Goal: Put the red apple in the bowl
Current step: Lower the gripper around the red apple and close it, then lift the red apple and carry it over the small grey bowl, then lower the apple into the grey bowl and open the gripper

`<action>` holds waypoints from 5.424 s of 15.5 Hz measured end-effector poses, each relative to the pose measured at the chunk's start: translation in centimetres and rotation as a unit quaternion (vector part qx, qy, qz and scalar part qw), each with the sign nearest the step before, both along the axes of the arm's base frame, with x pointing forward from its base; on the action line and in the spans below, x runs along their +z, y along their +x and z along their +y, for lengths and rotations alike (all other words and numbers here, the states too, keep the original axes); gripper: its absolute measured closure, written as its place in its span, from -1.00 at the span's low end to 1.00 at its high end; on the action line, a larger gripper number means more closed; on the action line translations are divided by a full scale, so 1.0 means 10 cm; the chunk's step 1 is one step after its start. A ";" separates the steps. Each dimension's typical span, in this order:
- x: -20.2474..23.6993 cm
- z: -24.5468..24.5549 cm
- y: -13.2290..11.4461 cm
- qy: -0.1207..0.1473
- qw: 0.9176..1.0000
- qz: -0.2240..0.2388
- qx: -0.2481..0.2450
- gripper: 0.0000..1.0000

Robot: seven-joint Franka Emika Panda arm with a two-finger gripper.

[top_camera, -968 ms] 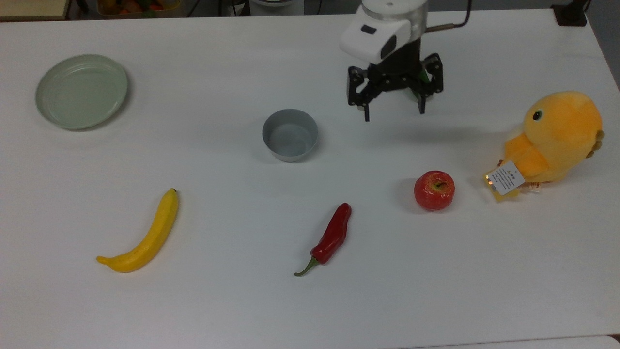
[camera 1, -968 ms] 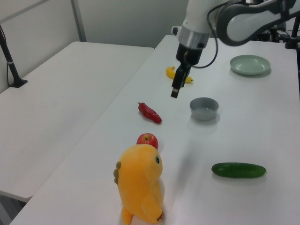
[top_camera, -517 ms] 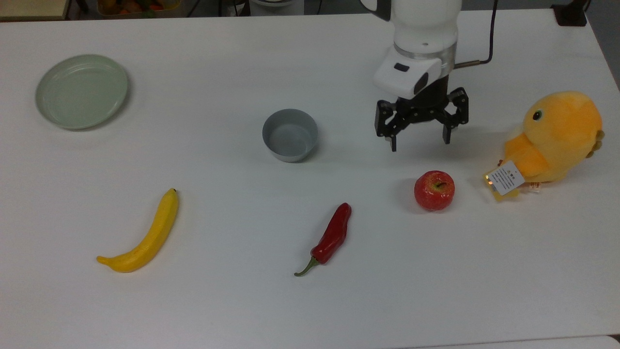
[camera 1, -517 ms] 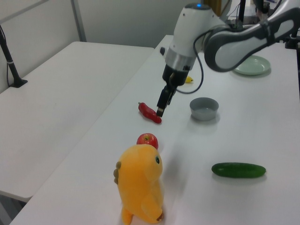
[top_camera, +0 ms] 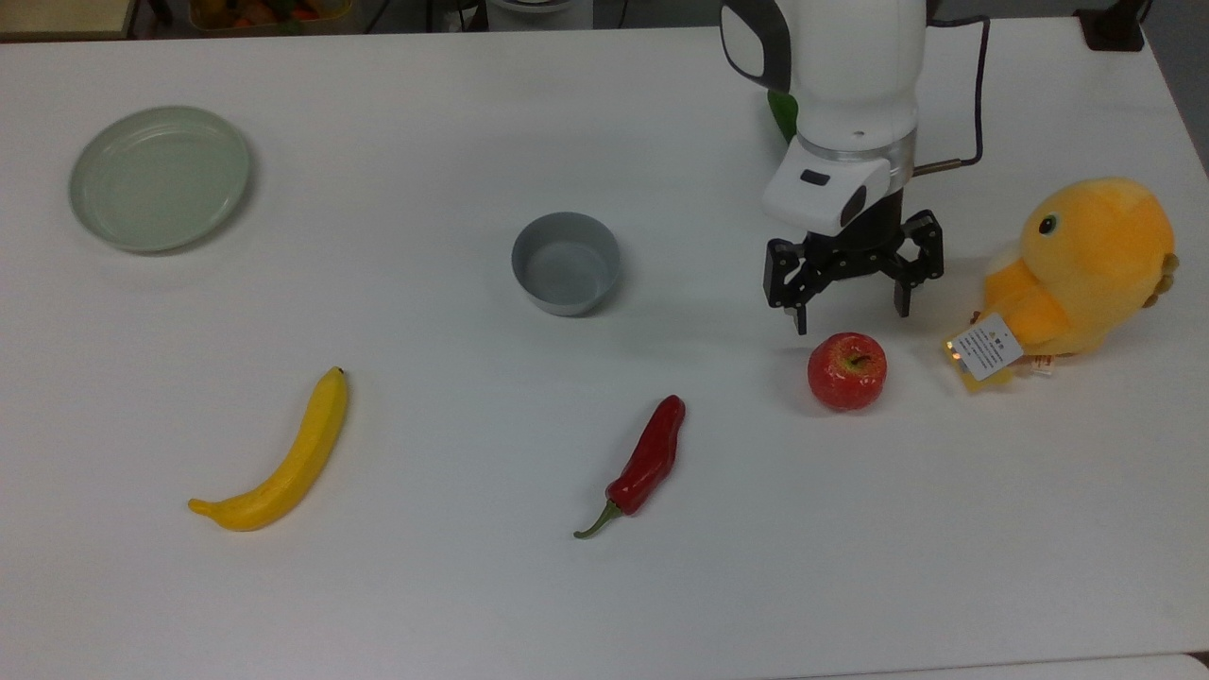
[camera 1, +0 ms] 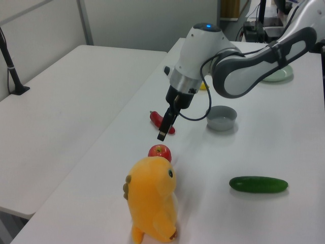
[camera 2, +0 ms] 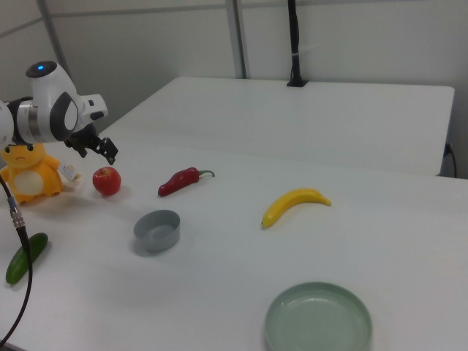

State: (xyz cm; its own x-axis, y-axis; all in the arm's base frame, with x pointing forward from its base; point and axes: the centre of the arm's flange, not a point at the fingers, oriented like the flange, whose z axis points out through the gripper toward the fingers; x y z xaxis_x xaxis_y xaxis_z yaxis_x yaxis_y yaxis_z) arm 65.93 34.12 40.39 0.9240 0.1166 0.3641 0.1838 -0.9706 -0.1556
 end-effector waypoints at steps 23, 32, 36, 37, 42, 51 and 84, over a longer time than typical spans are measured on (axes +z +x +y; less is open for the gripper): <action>-0.63 0.21 0.14 -0.028 0.999 -0.030 0.033 -1.00; -0.70 0.25 0.13 -0.048 0.997 -0.040 0.047 -0.43; -0.64 0.23 0.16 -0.045 0.997 -0.044 0.042 -0.42; -0.57 0.20 0.18 -0.043 0.997 -0.049 0.039 -0.42; 0.05 -0.13 0.21 -0.037 0.996 -0.078 0.016 -0.42; 0.64 -0.98 -0.44 -0.091 0.995 -0.024 -0.024 -0.42; -0.12 -2.02 -0.72 -0.150 0.981 0.100 -0.068 -0.42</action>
State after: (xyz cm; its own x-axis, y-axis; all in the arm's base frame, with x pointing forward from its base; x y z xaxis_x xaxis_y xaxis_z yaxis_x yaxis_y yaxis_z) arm 58.76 13.95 39.22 0.9879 0.0610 0.1426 0.0437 -0.9916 0.1220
